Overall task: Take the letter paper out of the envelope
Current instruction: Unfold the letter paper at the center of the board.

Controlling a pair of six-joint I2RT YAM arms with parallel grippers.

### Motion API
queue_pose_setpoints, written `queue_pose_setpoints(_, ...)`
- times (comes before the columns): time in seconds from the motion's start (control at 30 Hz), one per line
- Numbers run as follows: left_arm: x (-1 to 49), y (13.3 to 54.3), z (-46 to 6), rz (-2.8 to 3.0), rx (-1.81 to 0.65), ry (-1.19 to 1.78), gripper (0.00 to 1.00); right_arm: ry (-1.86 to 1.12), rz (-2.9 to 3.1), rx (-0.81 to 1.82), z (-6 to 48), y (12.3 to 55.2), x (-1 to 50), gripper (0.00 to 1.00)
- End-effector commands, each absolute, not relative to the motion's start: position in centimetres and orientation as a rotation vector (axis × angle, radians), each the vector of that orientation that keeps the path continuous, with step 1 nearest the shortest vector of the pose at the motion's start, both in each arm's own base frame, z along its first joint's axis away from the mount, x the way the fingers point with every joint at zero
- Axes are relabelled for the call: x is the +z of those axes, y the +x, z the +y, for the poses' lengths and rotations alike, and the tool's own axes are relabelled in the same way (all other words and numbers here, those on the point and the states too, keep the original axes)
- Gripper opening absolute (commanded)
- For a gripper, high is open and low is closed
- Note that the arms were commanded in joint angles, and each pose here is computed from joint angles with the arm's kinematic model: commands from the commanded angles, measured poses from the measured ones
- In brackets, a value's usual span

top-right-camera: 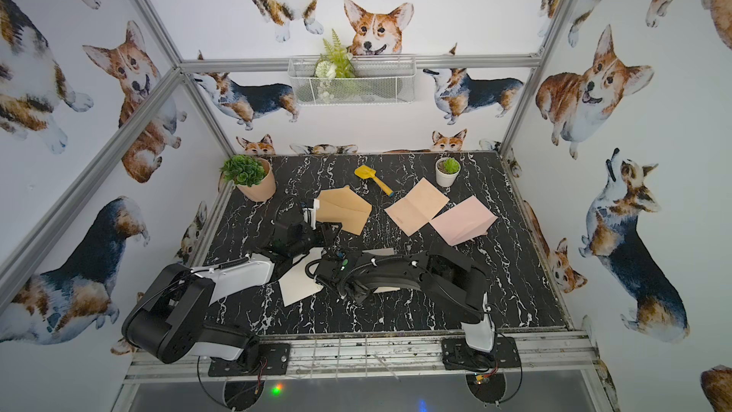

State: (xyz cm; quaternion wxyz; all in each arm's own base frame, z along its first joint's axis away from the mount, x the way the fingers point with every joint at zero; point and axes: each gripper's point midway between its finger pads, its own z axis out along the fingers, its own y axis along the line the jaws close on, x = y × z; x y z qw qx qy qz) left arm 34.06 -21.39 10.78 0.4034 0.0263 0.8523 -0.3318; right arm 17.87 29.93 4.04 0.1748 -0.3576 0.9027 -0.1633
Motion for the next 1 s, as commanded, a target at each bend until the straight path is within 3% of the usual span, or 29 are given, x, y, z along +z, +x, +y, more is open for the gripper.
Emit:
queue_pose_setpoints(0.0, 11.5, 34.5, -21.5, 2.118, -0.861, 0.057, 0.54, -1.039, 2.525, -0.550, 29.3, 18.3, 4.1, 0.78)
queue_pose_setpoints(0.47, 11.2, 34.6, -21.5, 2.117, -0.870, 0.048, 0.54, -1.047, 2.531, -0.443, 31.0, 18.2, 3.8, 0.76)
queue_pose_setpoints(0.97, 11.2, 34.7, -21.4, 2.112, -0.887, 0.038, 0.54, -1.032, 2.456, -0.647, 28.5, 20.3, 4.2, 0.73)
